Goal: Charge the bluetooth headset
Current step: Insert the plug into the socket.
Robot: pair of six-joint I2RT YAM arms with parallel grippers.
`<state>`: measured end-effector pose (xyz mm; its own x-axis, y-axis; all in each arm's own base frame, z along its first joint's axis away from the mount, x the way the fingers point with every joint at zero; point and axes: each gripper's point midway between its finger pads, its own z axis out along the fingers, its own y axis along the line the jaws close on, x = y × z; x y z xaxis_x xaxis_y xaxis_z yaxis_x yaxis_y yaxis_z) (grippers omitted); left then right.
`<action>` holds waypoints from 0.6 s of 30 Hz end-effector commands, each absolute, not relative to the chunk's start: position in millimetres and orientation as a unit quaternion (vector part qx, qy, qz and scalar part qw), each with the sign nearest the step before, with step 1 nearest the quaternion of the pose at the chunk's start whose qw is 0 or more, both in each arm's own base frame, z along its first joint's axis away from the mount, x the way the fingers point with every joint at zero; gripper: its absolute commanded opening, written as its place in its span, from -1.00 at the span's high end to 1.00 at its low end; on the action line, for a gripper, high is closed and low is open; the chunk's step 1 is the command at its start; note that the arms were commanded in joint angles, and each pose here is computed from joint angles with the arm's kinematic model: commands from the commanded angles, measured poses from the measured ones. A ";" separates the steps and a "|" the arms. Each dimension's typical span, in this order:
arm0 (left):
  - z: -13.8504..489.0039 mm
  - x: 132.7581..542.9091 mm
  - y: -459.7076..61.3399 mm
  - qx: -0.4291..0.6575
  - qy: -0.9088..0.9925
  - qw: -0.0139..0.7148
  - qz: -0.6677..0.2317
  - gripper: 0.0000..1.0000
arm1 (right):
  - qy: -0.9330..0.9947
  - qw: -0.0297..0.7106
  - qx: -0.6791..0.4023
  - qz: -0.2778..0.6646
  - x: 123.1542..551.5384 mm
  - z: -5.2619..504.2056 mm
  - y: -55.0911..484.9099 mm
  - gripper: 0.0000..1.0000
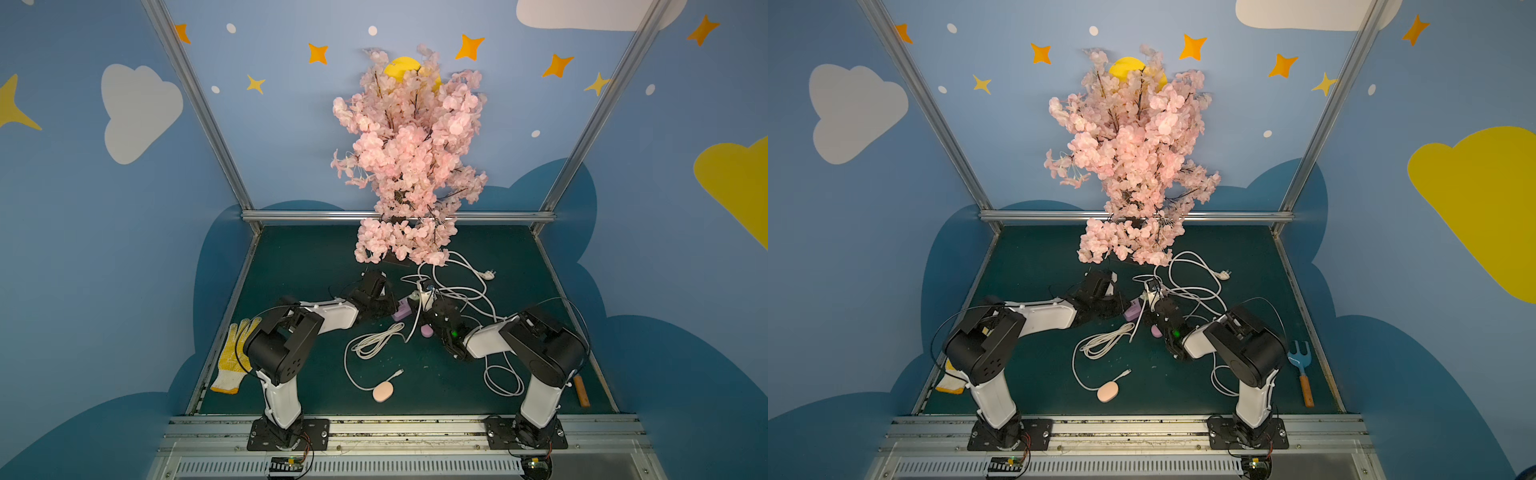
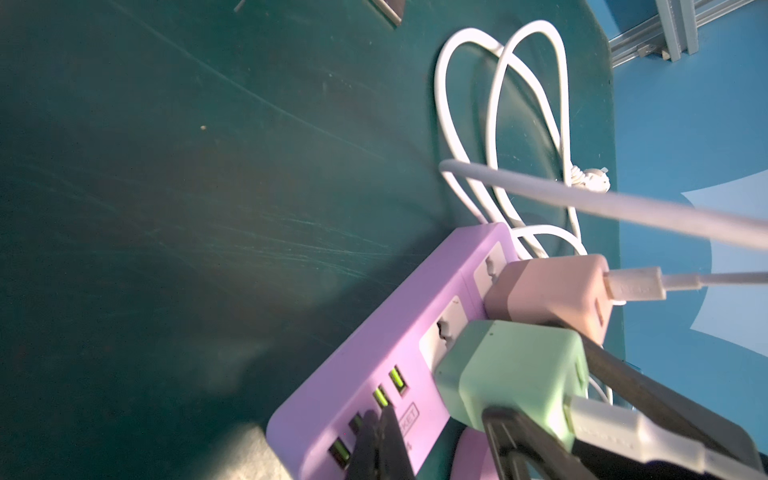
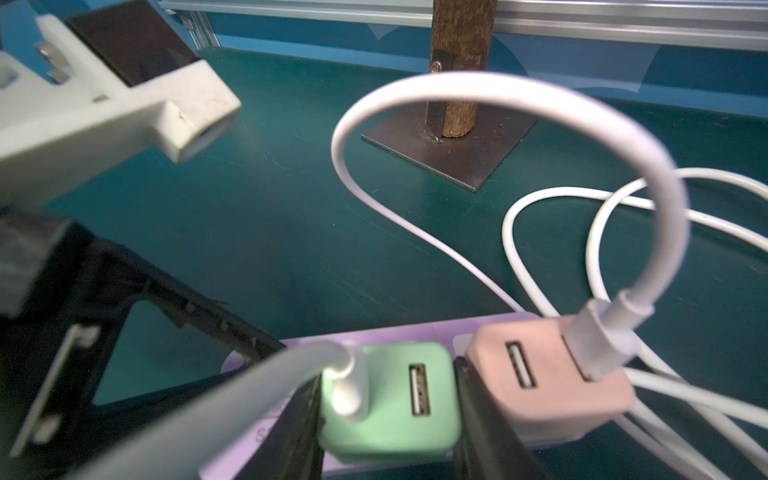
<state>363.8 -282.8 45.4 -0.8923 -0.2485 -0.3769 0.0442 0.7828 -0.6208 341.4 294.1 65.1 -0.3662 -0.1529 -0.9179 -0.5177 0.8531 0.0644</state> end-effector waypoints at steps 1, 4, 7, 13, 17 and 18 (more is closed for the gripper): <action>-9.1 325.3 -270.1 -0.059 0.951 0.139 -0.269 0.94 | 0.893 0.315 -0.290 0.139 259.0 -34.3 271.6 0.09; -7.8 325.6 -271.1 -0.058 0.950 0.141 -0.271 0.94 | 0.885 0.330 -0.296 0.141 265.9 -16.1 277.8 -0.10; -6.7 326.0 -271.9 -0.058 0.949 0.142 -0.274 0.93 | 0.881 0.337 -0.293 0.153 270.0 0.6 285.4 -0.72; -5.0 325.7 -272.0 -0.056 0.949 0.144 -0.276 0.93 | 0.874 0.351 -0.285 0.177 276.6 30.2 298.9 -0.74; -4.4 327.1 -271.1 -0.054 0.949 0.146 -0.276 0.94 | 0.874 0.361 -0.273 0.177 276.4 48.7 293.7 -0.74; -3.8 327.9 -271.3 -0.054 0.948 0.148 -0.277 0.94 | 0.874 0.365 -0.268 0.174 276.4 54.6 290.9 -0.74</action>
